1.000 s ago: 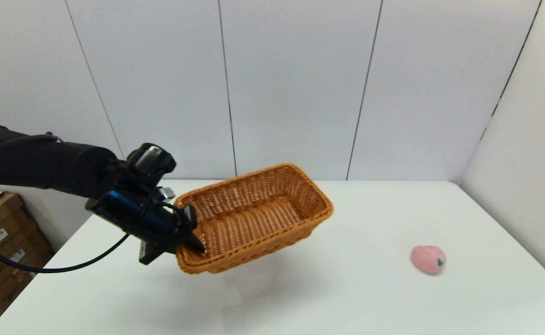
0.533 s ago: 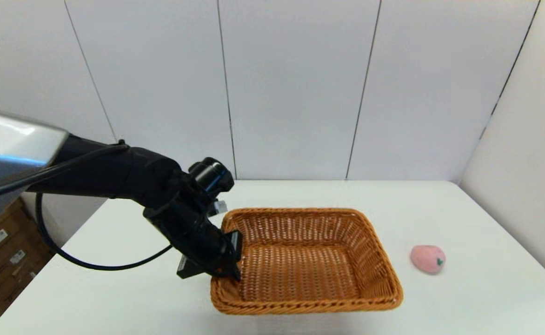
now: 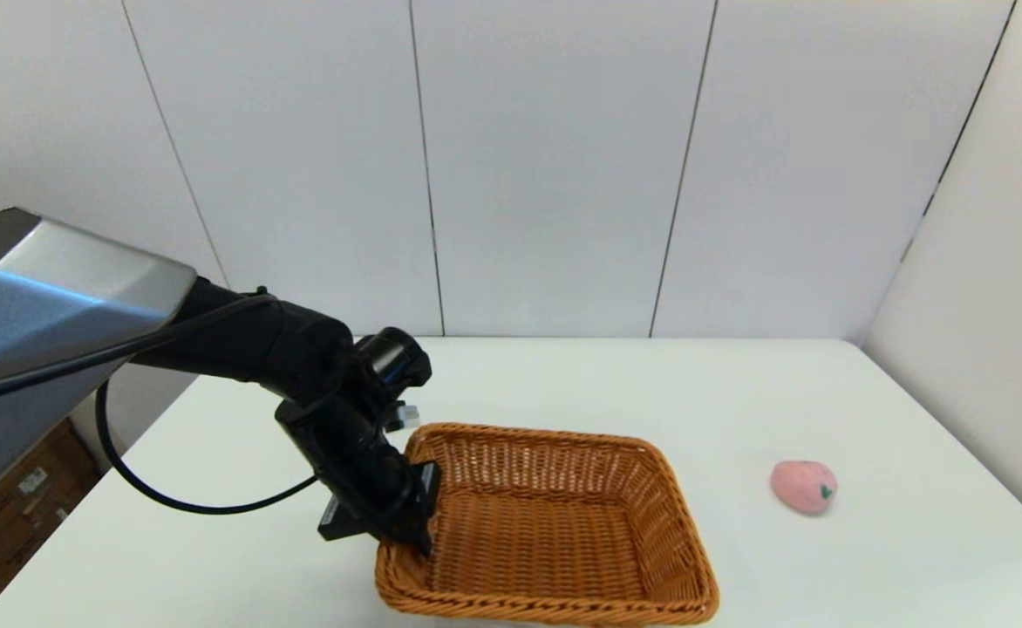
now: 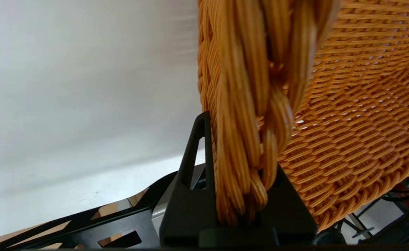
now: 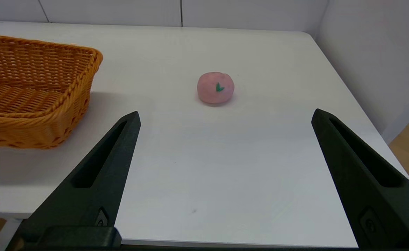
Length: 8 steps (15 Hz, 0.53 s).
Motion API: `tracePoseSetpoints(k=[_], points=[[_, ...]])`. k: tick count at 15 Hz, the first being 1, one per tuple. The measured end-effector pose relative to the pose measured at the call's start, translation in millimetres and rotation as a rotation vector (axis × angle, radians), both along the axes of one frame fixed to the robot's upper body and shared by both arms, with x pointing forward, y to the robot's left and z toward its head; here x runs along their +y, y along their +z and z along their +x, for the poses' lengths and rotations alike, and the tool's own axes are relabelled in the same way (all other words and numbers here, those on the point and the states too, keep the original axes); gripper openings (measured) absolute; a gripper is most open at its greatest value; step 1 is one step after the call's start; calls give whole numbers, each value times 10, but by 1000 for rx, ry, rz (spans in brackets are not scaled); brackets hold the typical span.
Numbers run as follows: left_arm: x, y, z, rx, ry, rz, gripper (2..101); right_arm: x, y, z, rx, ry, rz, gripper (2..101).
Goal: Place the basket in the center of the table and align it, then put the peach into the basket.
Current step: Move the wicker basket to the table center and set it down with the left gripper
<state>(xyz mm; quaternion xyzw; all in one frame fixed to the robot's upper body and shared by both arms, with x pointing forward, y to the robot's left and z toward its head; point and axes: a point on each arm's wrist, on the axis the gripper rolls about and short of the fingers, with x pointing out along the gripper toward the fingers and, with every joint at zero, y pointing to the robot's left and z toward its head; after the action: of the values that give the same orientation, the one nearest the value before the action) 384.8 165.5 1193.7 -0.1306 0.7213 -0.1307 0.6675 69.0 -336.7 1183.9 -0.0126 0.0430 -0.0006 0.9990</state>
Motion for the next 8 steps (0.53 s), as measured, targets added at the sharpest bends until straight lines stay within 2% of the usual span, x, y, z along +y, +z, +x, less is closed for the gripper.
tracePoseSetpoints(k=[2,3,6,8], points=[[19,-25,7,9,6,3,148,0,0,0,1,1,0,973],[27,-32,10,11,8,4,196,0,0,1,2,1,0,973],[52,-36,37,9,27,3,447,1,0,1,2,3,-1,973],[99,-26,67,4,47,6,563,1,-1,1,2,3,-1,973]])
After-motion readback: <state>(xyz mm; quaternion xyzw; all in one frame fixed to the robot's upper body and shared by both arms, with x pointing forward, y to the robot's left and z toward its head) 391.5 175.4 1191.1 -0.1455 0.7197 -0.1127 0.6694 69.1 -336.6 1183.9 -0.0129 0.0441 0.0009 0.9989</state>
